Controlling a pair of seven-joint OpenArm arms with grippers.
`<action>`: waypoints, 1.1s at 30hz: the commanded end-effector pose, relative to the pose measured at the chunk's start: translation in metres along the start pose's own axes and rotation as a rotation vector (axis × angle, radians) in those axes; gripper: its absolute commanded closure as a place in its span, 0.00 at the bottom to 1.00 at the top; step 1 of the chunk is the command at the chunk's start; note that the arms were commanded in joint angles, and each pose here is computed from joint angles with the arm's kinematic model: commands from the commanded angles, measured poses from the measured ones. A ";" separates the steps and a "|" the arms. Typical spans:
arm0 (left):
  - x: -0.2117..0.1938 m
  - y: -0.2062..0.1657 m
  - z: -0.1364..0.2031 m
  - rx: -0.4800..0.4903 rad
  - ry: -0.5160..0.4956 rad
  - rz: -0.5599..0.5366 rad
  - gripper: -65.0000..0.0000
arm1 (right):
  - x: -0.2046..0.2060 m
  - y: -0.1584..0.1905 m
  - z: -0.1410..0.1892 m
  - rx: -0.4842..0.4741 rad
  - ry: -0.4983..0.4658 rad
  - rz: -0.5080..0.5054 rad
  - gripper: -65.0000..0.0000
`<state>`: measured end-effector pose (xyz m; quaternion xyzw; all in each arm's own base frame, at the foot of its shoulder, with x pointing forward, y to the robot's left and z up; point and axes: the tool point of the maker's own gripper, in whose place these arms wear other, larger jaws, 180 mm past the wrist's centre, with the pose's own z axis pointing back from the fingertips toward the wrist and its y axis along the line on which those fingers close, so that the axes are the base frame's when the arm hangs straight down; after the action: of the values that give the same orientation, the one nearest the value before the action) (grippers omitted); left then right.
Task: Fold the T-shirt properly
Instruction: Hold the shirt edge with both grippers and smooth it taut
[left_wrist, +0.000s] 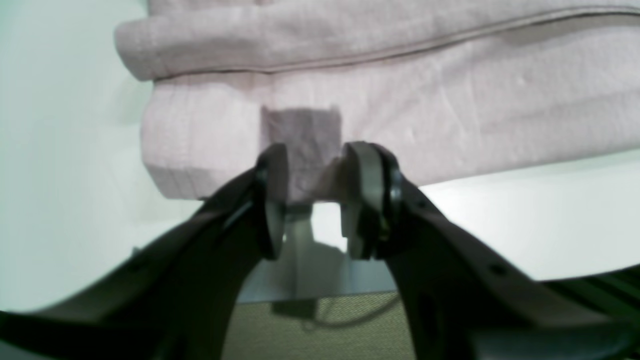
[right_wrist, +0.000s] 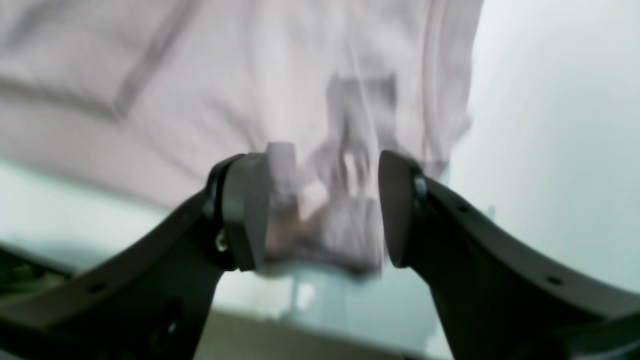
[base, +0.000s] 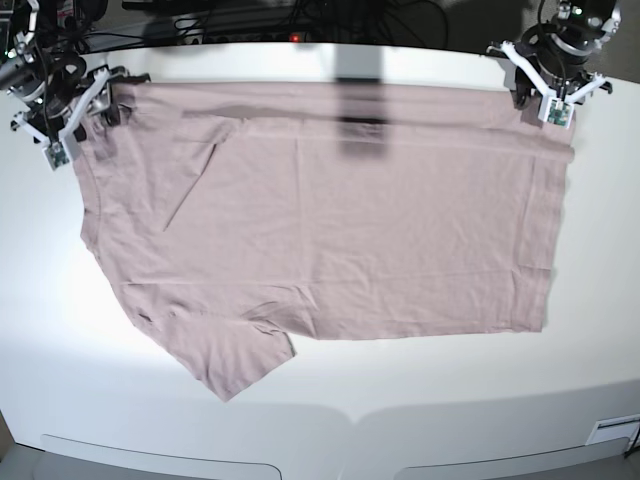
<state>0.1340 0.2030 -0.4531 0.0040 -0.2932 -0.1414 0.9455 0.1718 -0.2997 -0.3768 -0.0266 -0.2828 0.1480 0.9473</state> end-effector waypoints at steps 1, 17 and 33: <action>-0.045 -0.003 0.005 -0.007 0.184 -0.017 0.69 | 0.015 -0.003 0.000 -0.007 -0.056 -0.008 0.47; -0.050 -0.009 0.006 -0.014 0.208 0.002 0.69 | -0.027 0.024 -0.025 0.080 0.035 -0.098 0.47; -0.073 -0.024 0.016 -0.023 0.259 0.043 0.69 | -0.060 0.032 -0.016 0.088 0.120 -0.089 0.47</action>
<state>0.1196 0.1972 -0.4555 0.0096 -0.2959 -0.1171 0.9480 0.1255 -0.2811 -0.4296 0.0268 -0.2244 0.1089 0.9680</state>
